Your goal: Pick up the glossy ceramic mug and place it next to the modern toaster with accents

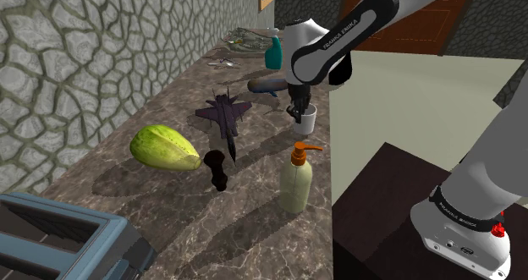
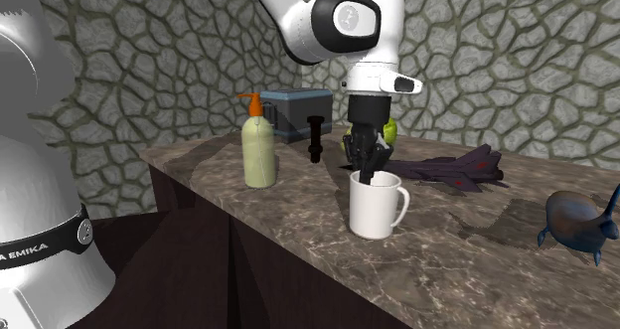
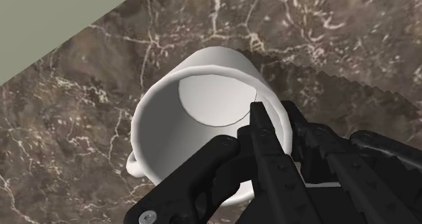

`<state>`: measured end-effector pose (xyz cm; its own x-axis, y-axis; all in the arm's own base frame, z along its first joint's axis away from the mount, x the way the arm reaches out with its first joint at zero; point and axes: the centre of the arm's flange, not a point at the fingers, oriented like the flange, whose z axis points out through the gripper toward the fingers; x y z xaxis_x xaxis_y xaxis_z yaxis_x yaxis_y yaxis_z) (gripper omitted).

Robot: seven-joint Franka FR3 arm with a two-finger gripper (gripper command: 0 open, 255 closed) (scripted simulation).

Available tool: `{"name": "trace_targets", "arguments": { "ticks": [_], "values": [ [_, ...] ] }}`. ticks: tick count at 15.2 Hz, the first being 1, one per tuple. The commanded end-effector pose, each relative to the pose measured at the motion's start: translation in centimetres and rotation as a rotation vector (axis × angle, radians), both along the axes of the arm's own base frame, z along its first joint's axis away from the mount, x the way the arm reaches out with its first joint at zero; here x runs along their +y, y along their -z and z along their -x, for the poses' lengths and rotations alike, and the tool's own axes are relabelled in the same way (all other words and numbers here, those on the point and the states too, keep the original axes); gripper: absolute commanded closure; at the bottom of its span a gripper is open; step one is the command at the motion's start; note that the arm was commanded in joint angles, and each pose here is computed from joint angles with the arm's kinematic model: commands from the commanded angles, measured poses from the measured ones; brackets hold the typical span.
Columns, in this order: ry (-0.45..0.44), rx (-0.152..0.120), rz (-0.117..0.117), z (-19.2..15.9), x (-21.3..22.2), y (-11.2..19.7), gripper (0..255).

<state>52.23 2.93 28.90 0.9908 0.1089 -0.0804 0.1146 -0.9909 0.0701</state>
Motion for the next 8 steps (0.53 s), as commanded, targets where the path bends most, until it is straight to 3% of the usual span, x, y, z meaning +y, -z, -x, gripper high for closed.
{"name": "trace_targets", "arguments": {
  "ticks": [1,8],
  "values": [
    [0.000,0.000,0.000,0.0,0.0,-0.9,255],
    [0.000,0.000,0.000,0.0,0.0,-4.6,255]
  ]
}}
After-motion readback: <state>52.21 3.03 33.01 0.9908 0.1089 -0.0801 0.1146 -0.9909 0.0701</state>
